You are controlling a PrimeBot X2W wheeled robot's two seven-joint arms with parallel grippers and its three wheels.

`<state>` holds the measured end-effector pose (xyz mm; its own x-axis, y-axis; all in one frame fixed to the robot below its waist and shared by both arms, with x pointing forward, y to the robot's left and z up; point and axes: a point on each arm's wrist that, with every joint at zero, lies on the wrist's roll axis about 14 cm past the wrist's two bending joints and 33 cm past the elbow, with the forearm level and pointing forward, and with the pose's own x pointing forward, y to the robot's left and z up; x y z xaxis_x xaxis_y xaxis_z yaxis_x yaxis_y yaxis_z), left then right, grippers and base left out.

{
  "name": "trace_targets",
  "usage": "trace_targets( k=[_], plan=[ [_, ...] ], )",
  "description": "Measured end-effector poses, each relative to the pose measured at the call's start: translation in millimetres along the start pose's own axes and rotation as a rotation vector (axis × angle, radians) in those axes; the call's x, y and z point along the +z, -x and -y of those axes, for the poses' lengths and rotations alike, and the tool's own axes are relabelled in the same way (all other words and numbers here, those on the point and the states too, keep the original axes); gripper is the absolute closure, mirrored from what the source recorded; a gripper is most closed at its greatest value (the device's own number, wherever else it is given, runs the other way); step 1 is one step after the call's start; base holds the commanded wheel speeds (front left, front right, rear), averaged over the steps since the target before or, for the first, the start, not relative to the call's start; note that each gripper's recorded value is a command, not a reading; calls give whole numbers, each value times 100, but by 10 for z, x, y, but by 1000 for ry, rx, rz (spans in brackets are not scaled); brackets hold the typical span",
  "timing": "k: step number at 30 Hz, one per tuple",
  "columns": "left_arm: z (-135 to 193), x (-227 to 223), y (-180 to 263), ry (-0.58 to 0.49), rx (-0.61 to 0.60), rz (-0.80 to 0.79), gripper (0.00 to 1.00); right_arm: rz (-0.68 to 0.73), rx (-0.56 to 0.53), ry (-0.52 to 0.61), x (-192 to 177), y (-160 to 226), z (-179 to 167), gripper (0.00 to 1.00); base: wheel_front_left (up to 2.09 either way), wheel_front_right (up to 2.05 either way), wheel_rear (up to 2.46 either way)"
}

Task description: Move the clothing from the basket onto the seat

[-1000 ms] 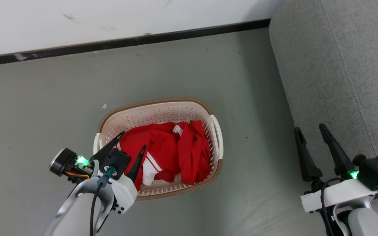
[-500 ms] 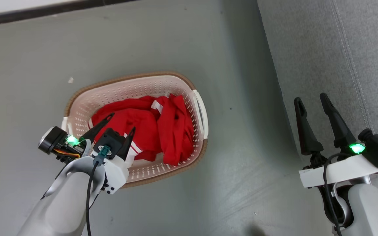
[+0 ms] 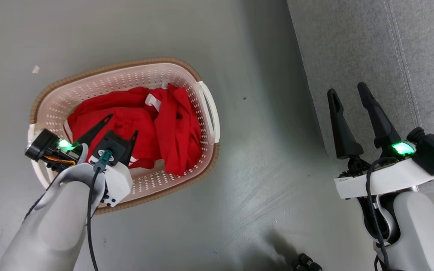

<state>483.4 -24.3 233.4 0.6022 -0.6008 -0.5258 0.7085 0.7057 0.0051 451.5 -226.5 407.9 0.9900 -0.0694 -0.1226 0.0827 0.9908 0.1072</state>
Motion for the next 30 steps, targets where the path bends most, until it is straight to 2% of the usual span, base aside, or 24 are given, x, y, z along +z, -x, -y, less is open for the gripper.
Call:
trace_targets(
  k=[15, 27, 28, 29, 30],
  plan=[
    [-28, -432, -337, 25, -5, -91, 0, -42, -5, 14, -212, -157, 63, 0, 0, 0, 0],
    [-213, -714, -479, 27, 59, -165, 0, -49, 9, 19, -305, -292, 53, 0, 0, 0, 0],
    [-208, -750, -482, 29, 58, -179, 14, -49, 12, 20, -310, -306, 46, 0, 0, 0, 0],
    [-198, -791, -480, 31, 56, -193, 35, -47, 14, 21, -310, -321, 41, 0, 0, 0, 0],
    [-185, -823, -480, 35, 54, -203, 52, -46, 15, 22, -313, -332, 41, 0, 0, 0, 0]
  ],
)
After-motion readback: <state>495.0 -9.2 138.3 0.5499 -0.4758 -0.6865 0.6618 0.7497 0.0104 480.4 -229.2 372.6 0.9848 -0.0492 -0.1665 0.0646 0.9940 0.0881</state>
